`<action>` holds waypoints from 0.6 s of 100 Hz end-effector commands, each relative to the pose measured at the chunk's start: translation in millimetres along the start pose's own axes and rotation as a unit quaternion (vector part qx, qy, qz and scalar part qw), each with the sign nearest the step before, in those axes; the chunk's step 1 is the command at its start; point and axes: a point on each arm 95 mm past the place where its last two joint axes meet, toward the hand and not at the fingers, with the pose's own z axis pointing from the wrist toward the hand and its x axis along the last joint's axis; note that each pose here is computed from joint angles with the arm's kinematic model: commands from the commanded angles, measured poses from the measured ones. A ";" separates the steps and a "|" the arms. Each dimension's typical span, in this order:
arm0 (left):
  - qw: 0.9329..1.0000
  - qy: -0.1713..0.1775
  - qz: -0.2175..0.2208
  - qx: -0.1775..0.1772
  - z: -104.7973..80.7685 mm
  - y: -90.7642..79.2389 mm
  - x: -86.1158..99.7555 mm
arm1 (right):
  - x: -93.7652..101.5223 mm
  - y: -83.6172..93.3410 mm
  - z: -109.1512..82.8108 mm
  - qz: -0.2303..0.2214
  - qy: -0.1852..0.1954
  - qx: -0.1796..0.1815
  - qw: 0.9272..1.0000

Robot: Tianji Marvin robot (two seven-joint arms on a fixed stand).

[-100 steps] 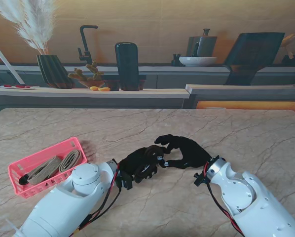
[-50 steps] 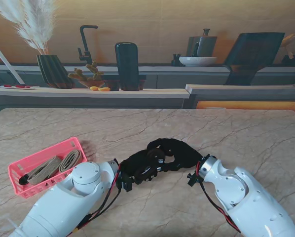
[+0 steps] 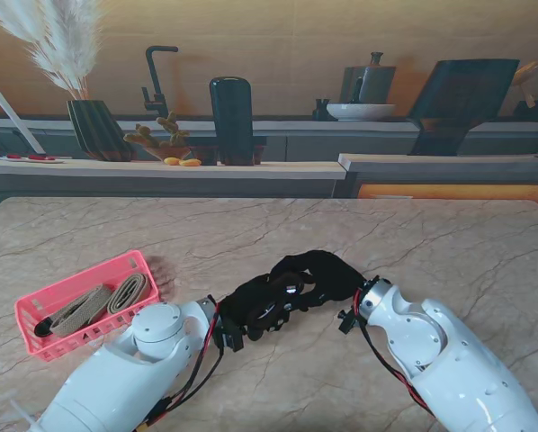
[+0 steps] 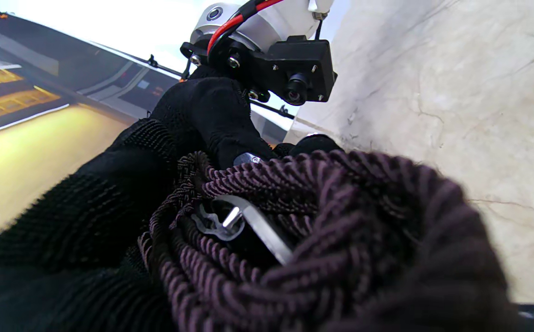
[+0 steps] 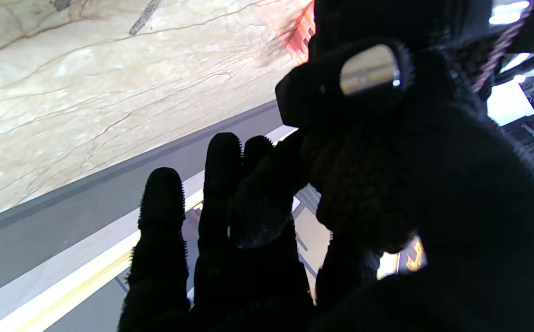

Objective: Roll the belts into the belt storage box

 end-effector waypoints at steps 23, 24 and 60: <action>1.000 0.026 0.014 -0.003 0.0 2.7 11.3 | -3.7 -4.1 -8.7 -0.031 -0.015 0.005 0.999; 1.000 0.026 0.013 -0.003 0.0 2.6 11.3 | -3.8 -4.0 -8.9 -0.033 -0.014 0.006 0.999; 0.999 0.031 -0.021 -0.015 2.7 4.9 10.7 | -3.6 -6.9 -5.2 -0.097 0.007 0.015 0.995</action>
